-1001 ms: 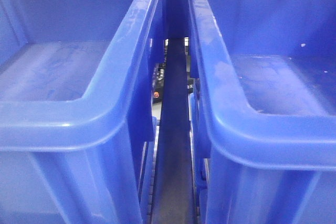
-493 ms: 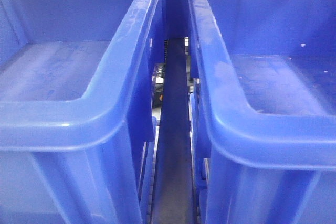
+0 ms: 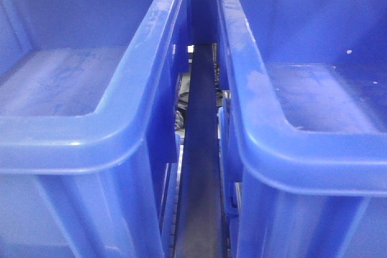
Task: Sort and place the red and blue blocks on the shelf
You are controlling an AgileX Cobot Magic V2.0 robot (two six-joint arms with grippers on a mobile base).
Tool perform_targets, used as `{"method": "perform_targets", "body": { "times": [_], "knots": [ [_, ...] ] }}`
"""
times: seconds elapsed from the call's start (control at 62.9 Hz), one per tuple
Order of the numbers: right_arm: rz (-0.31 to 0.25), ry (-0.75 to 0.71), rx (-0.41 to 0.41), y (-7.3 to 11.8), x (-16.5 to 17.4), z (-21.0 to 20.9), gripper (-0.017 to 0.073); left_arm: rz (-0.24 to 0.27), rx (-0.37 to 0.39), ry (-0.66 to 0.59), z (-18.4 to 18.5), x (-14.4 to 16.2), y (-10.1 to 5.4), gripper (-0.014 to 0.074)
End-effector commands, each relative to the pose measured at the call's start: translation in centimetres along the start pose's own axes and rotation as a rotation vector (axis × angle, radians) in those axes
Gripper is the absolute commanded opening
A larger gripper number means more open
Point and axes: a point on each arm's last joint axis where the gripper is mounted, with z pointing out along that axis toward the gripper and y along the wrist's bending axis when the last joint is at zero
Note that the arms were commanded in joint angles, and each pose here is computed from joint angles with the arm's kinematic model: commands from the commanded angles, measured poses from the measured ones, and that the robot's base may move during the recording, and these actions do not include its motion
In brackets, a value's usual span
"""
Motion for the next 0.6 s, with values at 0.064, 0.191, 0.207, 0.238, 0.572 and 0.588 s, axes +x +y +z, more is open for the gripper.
{"method": "perform_targets", "body": {
  "times": [0.064, 0.191, 0.207, 0.238, 0.572, 0.588],
  "knots": [
    [-0.008, 0.031, 0.007, -0.04, 0.49, -0.06, 0.0049, -0.017, -0.001, -0.016, -0.09, 0.57, 0.03, 0.0126],
    [-0.008, 0.031, 0.007, -0.04, 0.49, -0.06, 0.0049, -0.017, -0.001, -0.016, -0.09, 0.57, 0.03, 0.0126],
    [-0.008, 0.031, 0.007, -0.04, 0.49, -0.06, 0.0049, -0.017, -0.001, -0.016, -0.09, 0.57, 0.03, 0.0126],
    [-0.008, 0.031, 0.007, -0.04, 0.49, -0.06, 0.0049, -0.017, -0.001, -0.016, -0.09, 0.57, 0.03, 0.0126],
    [-0.008, 0.031, 0.007, -0.04, 0.49, -0.06, 0.0049, -0.017, -0.001, -0.016, -0.09, 0.57, 0.03, 0.0126],
    [-0.008, 0.031, 0.007, -0.04, 0.49, -0.06, 0.0049, -0.017, -0.001, -0.016, -0.09, 0.57, 0.03, 0.0126]
  ]
}}
